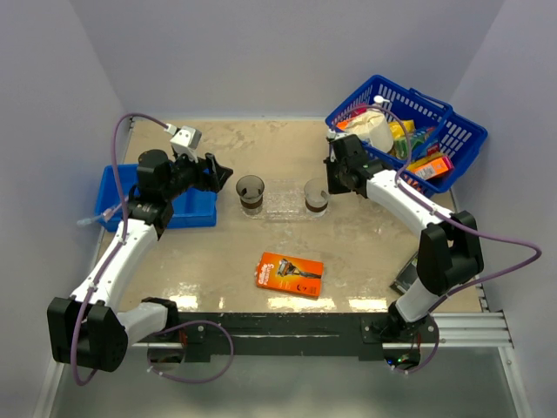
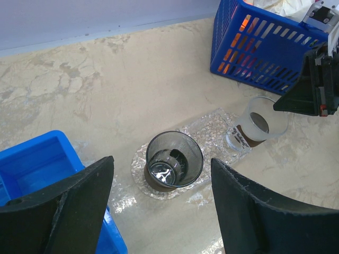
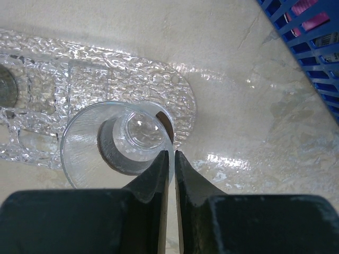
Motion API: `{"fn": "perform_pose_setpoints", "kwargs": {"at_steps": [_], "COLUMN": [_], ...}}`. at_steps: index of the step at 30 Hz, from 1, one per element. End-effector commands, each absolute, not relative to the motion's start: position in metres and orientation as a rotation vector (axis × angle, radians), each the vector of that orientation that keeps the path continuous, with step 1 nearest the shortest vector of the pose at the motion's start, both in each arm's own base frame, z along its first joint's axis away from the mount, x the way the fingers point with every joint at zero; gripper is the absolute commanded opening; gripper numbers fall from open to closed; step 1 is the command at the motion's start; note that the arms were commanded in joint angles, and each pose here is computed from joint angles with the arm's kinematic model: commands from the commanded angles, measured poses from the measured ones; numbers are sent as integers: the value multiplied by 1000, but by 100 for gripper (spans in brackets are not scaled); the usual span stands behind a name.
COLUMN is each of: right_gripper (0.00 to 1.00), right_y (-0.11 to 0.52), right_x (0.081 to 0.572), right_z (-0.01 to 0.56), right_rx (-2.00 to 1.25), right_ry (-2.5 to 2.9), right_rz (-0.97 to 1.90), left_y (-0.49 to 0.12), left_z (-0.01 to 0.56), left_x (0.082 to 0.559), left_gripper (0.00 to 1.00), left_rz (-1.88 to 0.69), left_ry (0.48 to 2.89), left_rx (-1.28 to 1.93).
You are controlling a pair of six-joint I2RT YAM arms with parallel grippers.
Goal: Prepare toiletry sets of a toothbrush and toothpaste on the tray
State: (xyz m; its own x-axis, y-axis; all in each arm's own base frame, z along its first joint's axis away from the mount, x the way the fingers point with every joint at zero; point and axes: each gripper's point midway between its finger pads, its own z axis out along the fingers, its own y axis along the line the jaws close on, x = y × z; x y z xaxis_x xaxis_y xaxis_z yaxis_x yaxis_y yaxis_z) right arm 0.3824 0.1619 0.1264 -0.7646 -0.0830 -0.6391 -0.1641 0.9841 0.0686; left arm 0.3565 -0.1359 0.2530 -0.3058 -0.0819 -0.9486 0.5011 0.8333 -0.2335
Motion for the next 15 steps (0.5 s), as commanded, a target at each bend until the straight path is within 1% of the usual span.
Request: {"fn": "perform_pose_setpoints", "kwargs": {"at_steps": [1,5,15], "right_gripper": [11,9,1], "right_y": [165,166,171], "right_x": [387,389,391], "right_z": [128,130,129], "right_rx": [-146,-98,-17], "right_ry": [2428,2420,2406], "right_rz": [171,181,186], "left_y": [-141,-141,-141], "left_z": [277,277,278], "left_x": [358,359,358], "left_gripper": [77,77,77], "left_rz": [-602,-601,-602], "left_ry": [1724,1724,1721], "left_rx": [359,357,359]}}
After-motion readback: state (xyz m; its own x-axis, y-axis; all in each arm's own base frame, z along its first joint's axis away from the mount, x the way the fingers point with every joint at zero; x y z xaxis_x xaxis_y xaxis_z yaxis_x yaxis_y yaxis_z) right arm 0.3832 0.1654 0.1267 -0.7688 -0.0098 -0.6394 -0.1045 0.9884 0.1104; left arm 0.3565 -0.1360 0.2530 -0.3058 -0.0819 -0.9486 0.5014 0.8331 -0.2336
